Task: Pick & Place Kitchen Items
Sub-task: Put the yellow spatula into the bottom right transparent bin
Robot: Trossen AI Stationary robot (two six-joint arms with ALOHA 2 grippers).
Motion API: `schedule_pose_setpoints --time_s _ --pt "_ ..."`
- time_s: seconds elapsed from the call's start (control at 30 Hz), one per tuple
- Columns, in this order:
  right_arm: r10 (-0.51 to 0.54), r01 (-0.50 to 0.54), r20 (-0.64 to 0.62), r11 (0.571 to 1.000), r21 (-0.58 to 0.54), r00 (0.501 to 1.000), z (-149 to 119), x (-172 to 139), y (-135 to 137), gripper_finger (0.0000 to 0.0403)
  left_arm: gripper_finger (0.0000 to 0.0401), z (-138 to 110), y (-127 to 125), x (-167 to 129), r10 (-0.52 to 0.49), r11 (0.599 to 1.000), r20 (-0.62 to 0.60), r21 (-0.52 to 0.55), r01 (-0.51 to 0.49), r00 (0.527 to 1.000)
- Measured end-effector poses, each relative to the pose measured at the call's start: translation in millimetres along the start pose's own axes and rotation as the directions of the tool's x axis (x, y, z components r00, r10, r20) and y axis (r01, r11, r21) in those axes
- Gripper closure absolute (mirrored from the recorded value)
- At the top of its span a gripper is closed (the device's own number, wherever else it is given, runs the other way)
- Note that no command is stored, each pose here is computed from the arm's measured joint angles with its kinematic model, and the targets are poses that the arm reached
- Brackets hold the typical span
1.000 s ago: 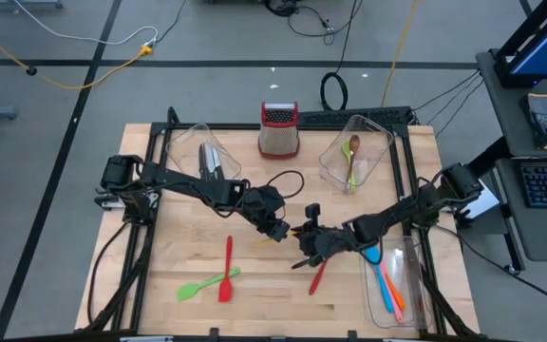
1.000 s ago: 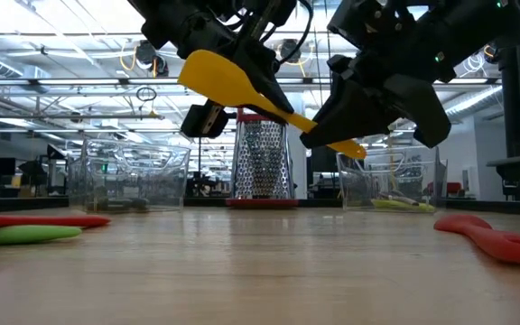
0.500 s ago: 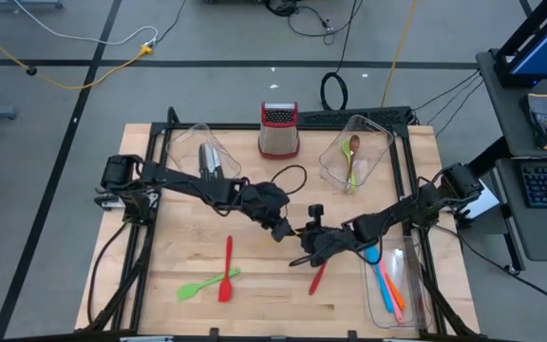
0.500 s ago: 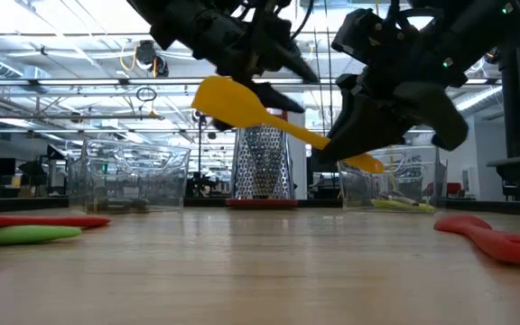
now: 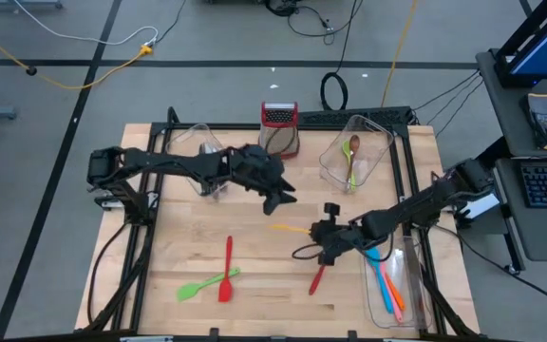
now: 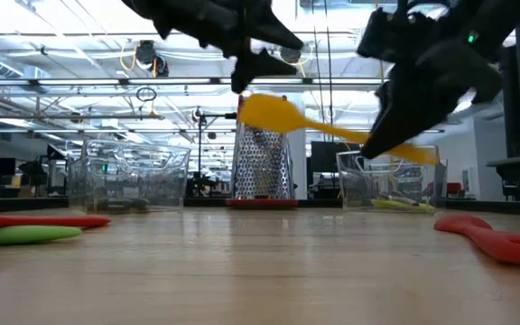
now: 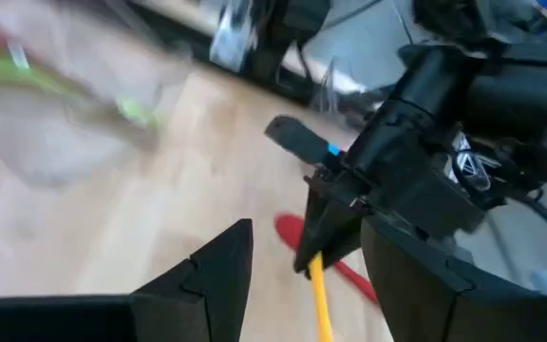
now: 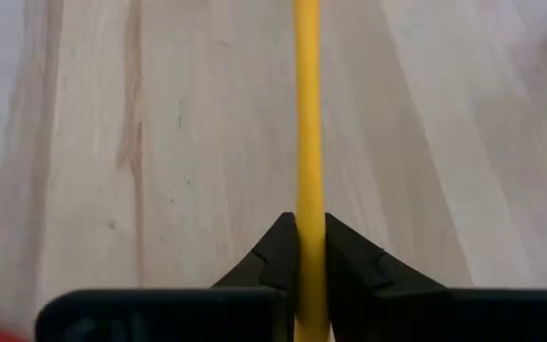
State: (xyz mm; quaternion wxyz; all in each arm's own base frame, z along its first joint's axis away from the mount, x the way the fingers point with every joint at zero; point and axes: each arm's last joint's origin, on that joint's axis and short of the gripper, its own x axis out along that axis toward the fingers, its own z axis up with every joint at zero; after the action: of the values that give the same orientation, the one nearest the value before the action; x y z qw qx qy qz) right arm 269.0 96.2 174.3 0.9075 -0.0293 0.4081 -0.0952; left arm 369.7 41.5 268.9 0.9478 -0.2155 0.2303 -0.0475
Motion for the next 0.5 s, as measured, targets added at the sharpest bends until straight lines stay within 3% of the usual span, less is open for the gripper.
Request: schedule_pose_setpoints --time_s 0.23,0.37,0.5 --pt "0.009 -0.008 -0.005 0.974 0.225 1.0 1.4 -47.1 -18.4 0.0382 0.0199 8.1 -18.8 -34.9 0.099 0.978 0.063 0.176 -0.109 0.993" --pt "0.033 -0.028 -0.007 0.938 0.344 0.999 -2.1 -72.9 -27.6 0.0382 0.0199 -4.1 -31.3 -50.8 0.124 0.961 0.104 0.233 -0.146 0.987" --pt "0.114 -0.085 -0.031 0.873 0.48 0.993 -8.0 -93.9 -32.4 0.0382 0.0199 -31.7 -35.2 -64.7 0.155 0.953 0.156 0.237 -0.189 0.976"
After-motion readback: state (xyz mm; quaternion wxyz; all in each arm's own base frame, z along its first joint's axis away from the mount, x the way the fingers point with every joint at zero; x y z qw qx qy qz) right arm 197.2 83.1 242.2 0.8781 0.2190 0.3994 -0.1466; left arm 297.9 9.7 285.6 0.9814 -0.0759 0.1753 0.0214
